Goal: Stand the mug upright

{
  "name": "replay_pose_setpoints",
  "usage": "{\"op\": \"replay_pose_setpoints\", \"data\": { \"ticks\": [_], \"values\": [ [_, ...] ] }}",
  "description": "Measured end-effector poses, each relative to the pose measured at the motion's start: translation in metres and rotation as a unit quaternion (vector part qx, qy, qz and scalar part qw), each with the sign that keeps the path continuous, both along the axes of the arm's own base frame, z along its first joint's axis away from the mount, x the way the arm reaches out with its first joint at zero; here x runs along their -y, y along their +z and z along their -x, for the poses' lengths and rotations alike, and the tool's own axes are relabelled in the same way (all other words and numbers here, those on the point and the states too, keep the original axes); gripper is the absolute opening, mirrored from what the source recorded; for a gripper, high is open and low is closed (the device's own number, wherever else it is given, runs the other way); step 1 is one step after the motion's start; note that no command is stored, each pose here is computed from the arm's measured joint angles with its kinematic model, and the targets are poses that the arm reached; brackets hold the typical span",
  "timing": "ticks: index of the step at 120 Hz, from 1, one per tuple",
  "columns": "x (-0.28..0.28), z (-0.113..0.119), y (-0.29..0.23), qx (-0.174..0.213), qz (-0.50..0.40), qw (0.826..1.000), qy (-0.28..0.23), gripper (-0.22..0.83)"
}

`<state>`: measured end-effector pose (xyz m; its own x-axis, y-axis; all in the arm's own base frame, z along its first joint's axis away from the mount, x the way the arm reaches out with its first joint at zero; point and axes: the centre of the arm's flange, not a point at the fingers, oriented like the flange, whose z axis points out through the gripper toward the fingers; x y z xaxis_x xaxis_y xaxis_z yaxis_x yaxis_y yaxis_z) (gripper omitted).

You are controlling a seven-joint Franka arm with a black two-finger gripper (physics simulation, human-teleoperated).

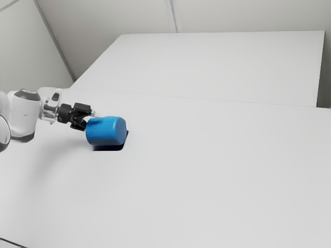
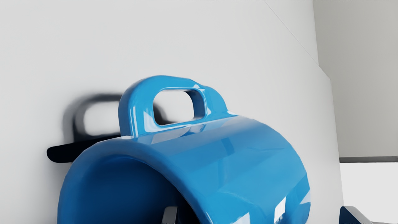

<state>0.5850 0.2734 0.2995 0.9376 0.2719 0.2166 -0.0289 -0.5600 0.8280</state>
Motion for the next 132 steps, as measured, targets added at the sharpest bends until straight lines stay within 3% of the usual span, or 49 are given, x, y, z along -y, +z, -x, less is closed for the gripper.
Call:
{"op": "replay_pose_setpoints", "data": {
  "ticks": [30, 63, 101, 132],
  "values": [
    [0.004, -0.002, 0.003, 0.036, 0.004, 0.999, -0.015, 0.15],
    [0.015, -0.006, 0.024, 0.071, -0.008, 0.997, -0.036, -0.1],
    [0.04, 0.01, 0.087, 0.112, -0.046, 0.991, -0.059, -0.17],
    [0.085, 0.019, 0.152, 0.101, -0.15, 0.973, -0.146, -0.17]
  ]
}}
